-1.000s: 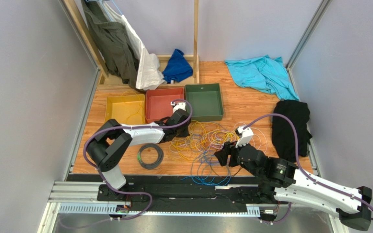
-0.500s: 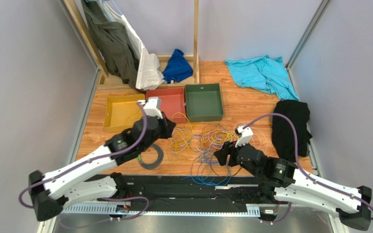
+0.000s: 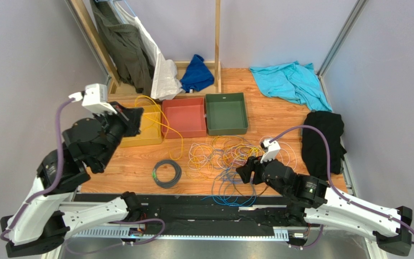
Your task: Untangle the cables
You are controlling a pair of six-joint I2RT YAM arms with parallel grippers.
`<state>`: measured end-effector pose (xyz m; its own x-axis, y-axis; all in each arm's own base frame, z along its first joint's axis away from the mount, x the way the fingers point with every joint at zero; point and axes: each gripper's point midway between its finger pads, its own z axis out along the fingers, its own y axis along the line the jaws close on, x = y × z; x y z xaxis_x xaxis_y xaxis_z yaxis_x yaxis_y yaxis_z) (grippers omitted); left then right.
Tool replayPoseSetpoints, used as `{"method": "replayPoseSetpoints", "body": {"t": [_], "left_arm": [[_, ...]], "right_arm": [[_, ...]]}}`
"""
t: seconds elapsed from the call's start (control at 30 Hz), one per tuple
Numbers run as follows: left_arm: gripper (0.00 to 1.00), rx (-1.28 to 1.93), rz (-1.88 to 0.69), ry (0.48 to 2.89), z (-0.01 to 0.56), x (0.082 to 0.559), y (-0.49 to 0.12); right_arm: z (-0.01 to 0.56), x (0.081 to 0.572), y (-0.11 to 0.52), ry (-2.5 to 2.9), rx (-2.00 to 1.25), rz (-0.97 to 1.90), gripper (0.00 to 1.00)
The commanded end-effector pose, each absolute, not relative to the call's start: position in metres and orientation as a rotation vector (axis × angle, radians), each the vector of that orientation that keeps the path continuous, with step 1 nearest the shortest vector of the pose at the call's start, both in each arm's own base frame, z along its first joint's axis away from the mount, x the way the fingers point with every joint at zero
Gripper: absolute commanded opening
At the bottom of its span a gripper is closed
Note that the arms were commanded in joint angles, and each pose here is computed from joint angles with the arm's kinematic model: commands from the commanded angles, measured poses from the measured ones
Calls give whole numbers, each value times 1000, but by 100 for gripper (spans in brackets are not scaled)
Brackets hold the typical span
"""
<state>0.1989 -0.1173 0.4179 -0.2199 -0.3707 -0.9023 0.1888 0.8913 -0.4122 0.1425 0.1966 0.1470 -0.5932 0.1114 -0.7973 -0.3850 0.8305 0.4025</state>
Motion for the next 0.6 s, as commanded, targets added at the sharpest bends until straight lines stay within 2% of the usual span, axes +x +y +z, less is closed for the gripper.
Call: {"method": "replayPoseSetpoints", "body": {"t": [0.0, 0.13, 0.57], "left_arm": [[0, -159, -220, 1727, 433, 205, -73], [0, -202, -102, 1756, 449, 222, -60], [0, -390, 35, 1681, 516, 287, -21]], "right_arm": [[181, 145, 205, 2026, -160, 790, 62], [183, 144, 205, 2018, -166, 795, 62], [189, 142, 198, 1993, -201, 784, 63]]}}
